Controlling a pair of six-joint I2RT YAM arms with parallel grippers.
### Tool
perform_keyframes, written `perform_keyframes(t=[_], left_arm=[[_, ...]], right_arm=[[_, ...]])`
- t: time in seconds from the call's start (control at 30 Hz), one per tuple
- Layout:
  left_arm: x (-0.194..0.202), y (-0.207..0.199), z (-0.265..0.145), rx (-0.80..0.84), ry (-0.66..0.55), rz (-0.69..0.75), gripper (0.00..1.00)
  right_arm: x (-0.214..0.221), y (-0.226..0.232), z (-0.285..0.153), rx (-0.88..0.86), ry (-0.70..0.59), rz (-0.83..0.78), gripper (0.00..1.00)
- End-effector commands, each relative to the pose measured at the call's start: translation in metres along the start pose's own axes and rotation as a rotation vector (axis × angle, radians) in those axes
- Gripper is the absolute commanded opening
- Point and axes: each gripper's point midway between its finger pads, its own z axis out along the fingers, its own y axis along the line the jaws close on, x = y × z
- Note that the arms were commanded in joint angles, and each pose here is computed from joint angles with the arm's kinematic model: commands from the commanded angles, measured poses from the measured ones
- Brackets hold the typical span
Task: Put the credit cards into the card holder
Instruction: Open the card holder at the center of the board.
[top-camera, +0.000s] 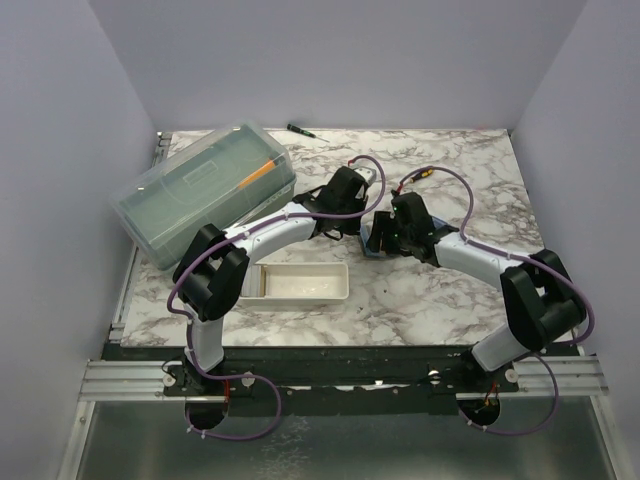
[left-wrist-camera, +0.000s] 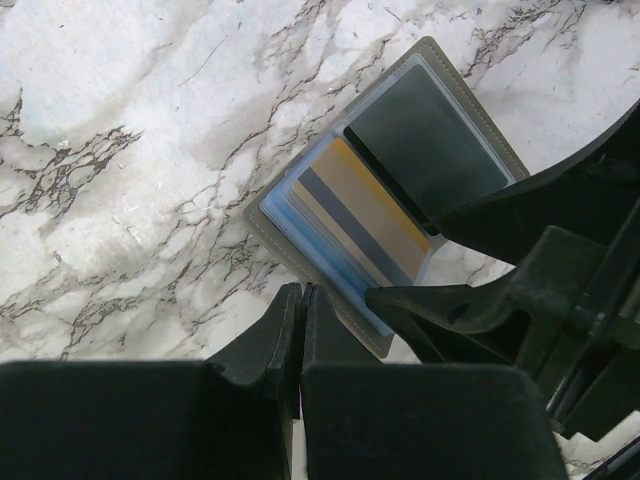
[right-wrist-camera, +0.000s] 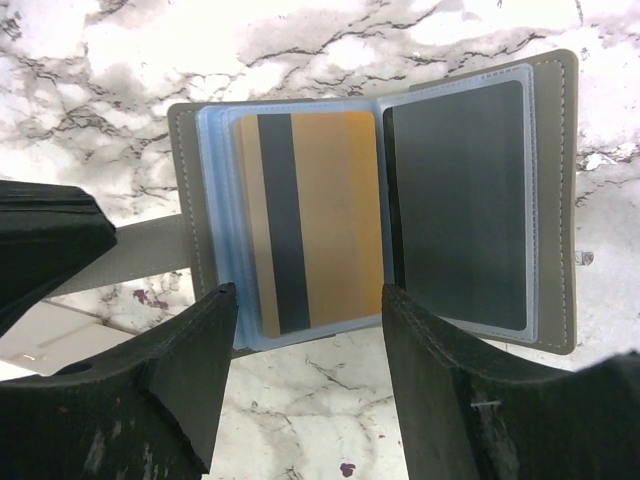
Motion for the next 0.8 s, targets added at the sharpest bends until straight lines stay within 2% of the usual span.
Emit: perform_keyframes(t=[0.0,0.13,0.3,0.43,0.77], left_arm=[[-0.013,-0.011,-0.014,0.04,-0.039,0.007,0.0],[-0.013,-0.011,-0.015,0.043,-0.039,0.007,0.0],[-0.012,-0.011,-0.014,0.044,-0.037,0.006,0.0],[-0.012,-0.012,-0.014,0.046,-0.036,0.006,0.0],[-0.012,-0.009,-0.013,0.033,-0.037,0.01,0.0]], right_arm=[[-0.006,0.005,0.007,-0.016,-0.001,-0.011,0.62],[-0.005,0.003,0.008,-0.005,0.0,-0.022,0.63],[-0.005,0.003,0.007,-0.011,0.002,-0.041,0.7],[-0.001,0.002,0.009,-0.01,0.012,-0.043,0.7],[-0.019,-0.03,-0.004,0.193,-0.052,-0.031,0.57]])
